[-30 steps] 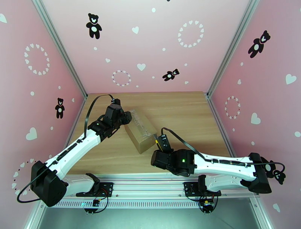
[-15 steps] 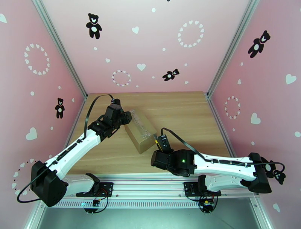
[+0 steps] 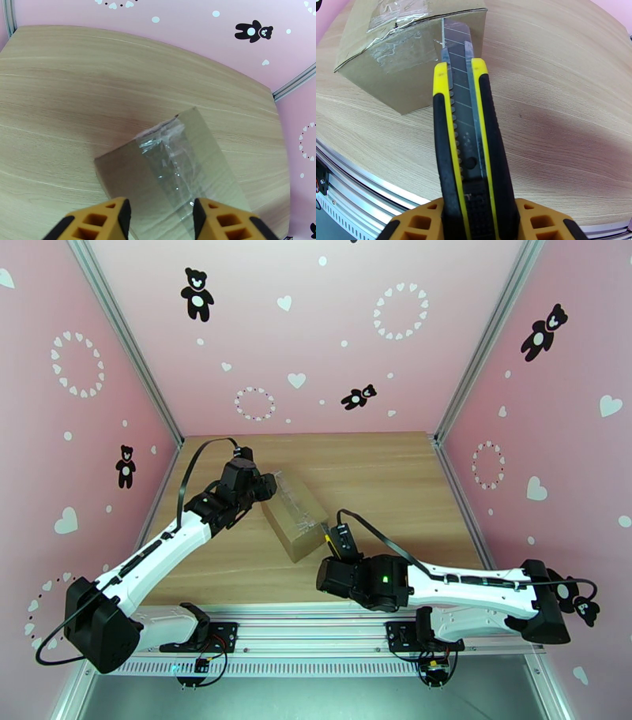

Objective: Unpack the express box

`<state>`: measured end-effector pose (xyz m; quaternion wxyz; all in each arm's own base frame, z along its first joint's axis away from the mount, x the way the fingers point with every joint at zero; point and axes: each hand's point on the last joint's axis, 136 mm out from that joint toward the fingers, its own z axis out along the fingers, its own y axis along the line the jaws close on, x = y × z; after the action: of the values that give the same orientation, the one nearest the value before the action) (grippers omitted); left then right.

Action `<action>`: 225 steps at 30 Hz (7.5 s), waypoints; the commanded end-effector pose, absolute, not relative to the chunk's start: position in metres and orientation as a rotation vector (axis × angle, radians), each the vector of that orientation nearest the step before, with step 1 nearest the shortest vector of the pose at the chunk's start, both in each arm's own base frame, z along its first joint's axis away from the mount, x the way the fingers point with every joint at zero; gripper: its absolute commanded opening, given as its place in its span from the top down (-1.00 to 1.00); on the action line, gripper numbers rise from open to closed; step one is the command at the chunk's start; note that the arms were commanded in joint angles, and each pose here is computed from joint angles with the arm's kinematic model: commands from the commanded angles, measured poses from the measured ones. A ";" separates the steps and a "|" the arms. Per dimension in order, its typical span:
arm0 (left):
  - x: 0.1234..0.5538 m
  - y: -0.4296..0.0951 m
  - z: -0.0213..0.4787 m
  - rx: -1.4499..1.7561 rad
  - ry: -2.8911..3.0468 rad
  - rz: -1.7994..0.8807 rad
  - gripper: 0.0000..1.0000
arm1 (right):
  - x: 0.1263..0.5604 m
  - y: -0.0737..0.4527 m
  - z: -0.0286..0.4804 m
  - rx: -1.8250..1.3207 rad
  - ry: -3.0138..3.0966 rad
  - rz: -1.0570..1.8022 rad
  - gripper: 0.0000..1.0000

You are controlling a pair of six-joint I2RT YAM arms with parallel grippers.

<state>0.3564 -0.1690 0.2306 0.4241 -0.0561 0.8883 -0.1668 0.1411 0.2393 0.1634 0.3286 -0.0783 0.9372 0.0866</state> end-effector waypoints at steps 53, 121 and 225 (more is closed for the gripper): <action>0.353 -0.170 0.227 -0.133 2.230 -0.409 0.01 | 0.143 0.238 0.172 -0.191 2.432 0.184 1.00; 0.353 -0.169 0.226 -0.131 2.231 -0.403 0.01 | 0.145 0.239 0.174 -0.196 2.428 0.167 1.00; 0.431 -0.186 0.169 -0.035 2.419 -0.179 0.06 | 0.162 0.244 0.179 -0.180 2.461 0.166 1.00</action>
<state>0.4379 -0.1884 0.1848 0.3687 -0.0101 0.9267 -0.0721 0.1581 0.2378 0.1690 0.3217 -0.0690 0.9426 0.0573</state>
